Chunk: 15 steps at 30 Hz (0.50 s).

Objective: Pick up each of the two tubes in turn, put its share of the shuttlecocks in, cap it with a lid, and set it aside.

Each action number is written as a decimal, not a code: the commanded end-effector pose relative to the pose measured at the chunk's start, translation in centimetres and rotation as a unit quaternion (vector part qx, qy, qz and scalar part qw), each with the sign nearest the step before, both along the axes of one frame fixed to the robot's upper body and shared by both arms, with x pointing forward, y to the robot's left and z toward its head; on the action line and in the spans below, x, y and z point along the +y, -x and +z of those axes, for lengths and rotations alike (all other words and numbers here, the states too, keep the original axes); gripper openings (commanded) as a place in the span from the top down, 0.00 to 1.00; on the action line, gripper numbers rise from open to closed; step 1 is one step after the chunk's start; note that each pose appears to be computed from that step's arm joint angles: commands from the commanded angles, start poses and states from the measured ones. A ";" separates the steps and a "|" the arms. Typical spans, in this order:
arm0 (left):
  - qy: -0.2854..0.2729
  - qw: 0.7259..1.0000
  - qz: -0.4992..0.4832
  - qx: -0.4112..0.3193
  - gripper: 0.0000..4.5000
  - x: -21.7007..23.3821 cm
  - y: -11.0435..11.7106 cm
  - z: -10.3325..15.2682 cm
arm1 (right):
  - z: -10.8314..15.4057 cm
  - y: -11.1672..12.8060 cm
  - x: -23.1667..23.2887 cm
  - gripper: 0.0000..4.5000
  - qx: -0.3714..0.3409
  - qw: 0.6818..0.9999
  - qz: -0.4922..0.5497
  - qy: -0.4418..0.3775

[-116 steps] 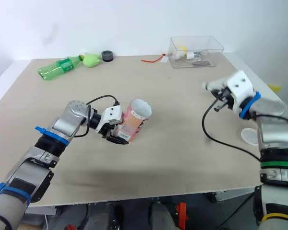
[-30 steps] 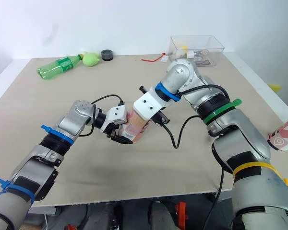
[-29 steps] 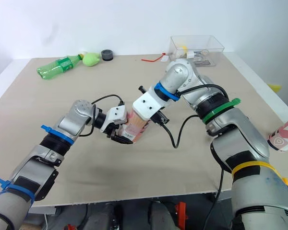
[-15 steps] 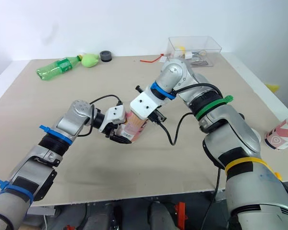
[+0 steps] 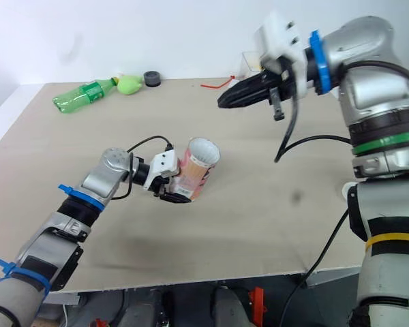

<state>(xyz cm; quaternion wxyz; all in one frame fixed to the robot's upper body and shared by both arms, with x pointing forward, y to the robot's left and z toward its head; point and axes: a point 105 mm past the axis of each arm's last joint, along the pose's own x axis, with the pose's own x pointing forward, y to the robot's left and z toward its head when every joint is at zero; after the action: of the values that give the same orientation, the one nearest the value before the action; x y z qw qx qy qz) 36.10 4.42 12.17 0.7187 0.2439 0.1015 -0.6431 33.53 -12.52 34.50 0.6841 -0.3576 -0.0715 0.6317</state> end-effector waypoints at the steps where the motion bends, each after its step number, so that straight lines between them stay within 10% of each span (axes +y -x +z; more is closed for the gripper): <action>1: 0.077 0.995 0.036 -0.043 0.30 -0.2 -0.8 1.3 | 0.7 -0.4 -1.9 0.99 0.001 0.994 -0.065 -0.092; 15: 0.186 0.978 0.094 -0.024 0.30 -2.6 2.4 -1.2 | -8.9 -3.2 -8.2 0.99 0.094 0.917 -0.349 -0.169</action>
<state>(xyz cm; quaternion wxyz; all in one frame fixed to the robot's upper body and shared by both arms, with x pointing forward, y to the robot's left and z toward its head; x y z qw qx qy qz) 33.85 2.03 9.82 0.8116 0.0961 0.0111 -0.5762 37.06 -20.00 23.95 0.9049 -0.1751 0.0387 0.3861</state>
